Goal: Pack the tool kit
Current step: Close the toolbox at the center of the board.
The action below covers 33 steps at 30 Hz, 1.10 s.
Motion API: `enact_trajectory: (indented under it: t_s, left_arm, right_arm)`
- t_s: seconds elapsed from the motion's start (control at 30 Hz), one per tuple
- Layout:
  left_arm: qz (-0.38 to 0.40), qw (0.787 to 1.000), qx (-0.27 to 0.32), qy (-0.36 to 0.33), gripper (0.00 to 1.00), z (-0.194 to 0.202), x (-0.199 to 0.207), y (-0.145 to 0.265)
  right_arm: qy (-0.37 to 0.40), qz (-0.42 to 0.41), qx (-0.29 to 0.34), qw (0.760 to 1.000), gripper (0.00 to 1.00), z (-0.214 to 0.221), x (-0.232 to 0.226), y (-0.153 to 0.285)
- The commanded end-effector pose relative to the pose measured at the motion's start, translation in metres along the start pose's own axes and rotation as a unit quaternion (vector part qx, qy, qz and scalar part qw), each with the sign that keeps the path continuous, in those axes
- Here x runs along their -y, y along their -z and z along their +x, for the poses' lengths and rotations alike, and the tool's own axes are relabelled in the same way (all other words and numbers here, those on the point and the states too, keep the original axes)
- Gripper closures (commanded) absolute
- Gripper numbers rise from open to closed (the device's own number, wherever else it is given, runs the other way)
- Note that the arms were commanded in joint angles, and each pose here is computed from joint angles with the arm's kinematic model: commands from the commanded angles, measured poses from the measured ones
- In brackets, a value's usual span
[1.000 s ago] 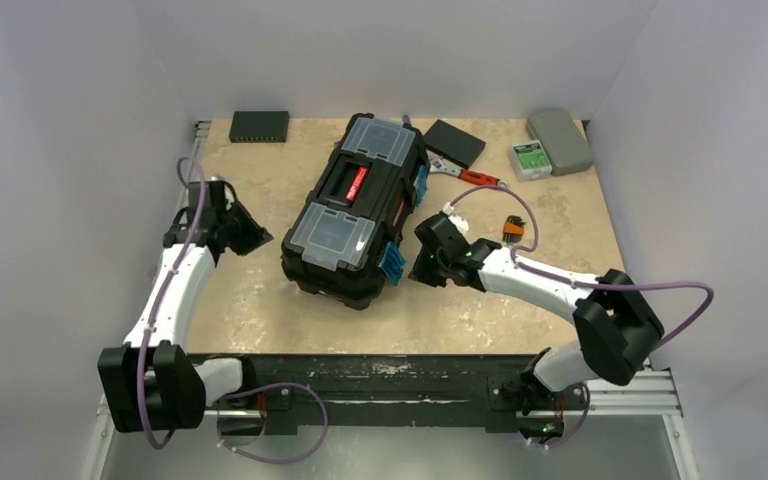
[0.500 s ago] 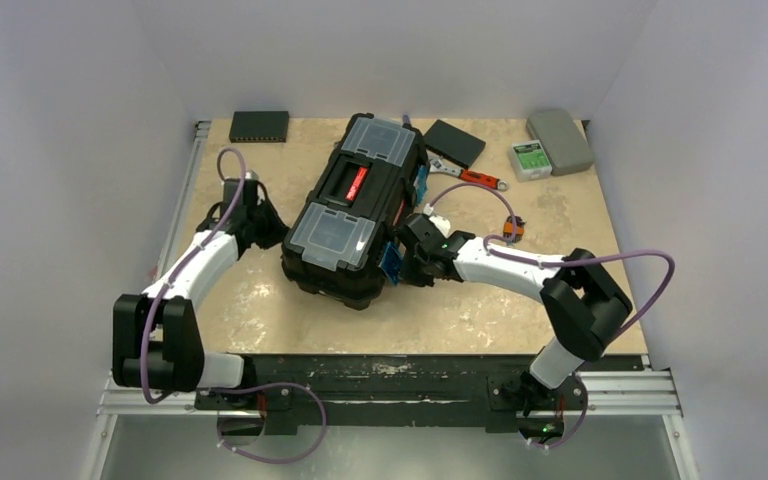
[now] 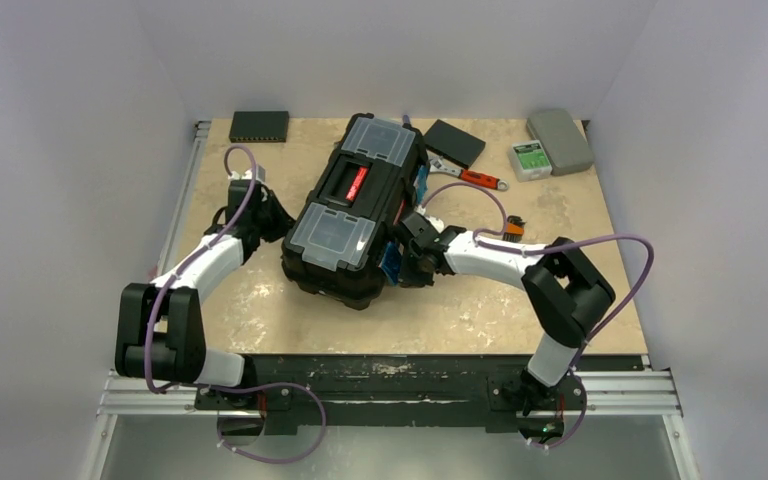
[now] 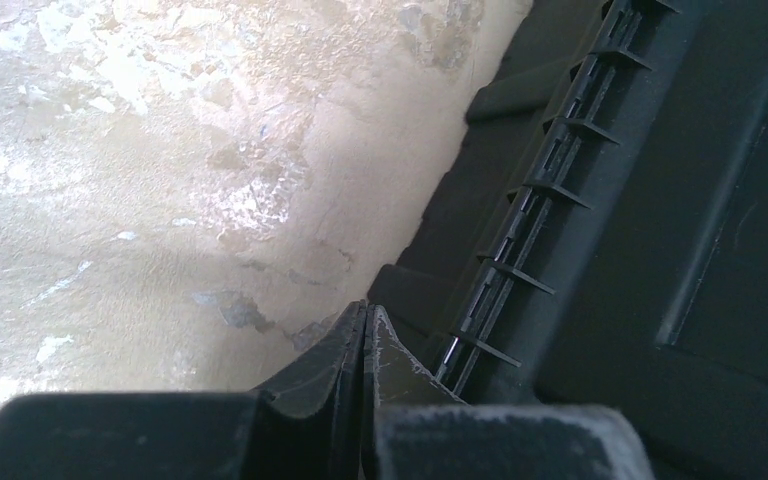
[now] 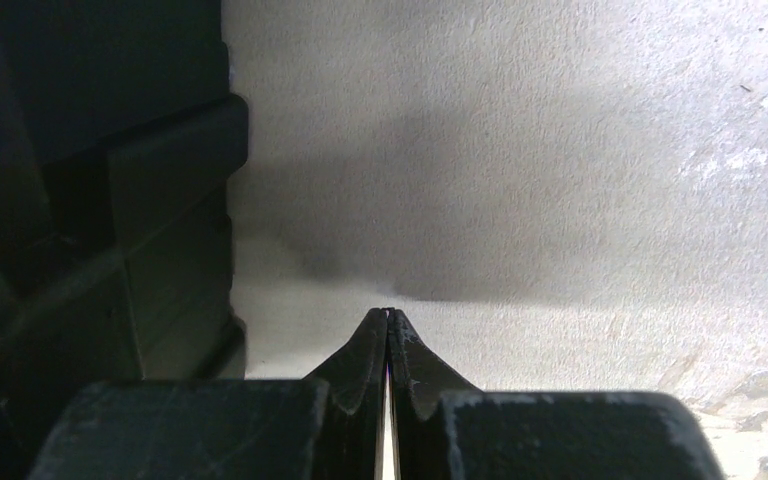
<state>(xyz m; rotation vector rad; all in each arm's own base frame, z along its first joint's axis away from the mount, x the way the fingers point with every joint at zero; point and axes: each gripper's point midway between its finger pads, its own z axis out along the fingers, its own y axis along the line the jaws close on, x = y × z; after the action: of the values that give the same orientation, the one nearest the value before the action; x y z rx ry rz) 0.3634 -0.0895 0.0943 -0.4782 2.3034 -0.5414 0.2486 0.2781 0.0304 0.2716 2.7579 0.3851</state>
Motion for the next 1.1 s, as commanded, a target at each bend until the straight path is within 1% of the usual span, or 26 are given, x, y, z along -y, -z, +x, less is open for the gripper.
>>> enact_trajectory:
  t_s: [0.0, 0.37, 0.53, 0.7, 0.93, 0.97, 1.07]
  left_arm:
    - [0.078, 0.991, -0.108, -0.013, 1.00, 0.065, 0.031, 0.005]
    - [0.098, 0.987, -0.122, -0.023, 1.00, 0.081, 0.032, 0.009]
    - [0.114, 0.984, -0.132, -0.018, 1.00, 0.090, 0.038, 0.008]
    - [0.119, 0.983, -0.140, -0.019, 1.00, 0.098, 0.038, 0.007]
    - [0.130, 0.979, -0.158, -0.013, 1.00, 0.113, 0.041, 0.008]
    - [0.140, 0.979, -0.149, -0.016, 1.00, 0.110, 0.046, 0.007]
    - [0.145, 0.978, -0.151, -0.018, 1.00, 0.115, 0.048, 0.010]
  right_arm:
    - [0.018, -0.138, 0.016, 0.990, 1.00, -0.018, -0.081, 0.009]
    - [0.022, -0.169, 0.015, 0.985, 1.00, -0.025, -0.104, 0.002]
    - [0.020, -0.201, 0.016, 0.979, 1.00, -0.028, -0.120, 0.003]
    - [0.014, -0.225, 0.031, 0.974, 1.00, -0.036, -0.133, 0.004]
    - [0.005, -0.232, 0.048, 0.972, 1.00, -0.046, -0.141, 0.004]
    - [0.005, -0.236, 0.049, 0.971, 1.00, -0.047, -0.143, 0.005]
    - [0.005, -0.246, 0.055, 0.968, 1.00, -0.051, -0.149, 0.008]
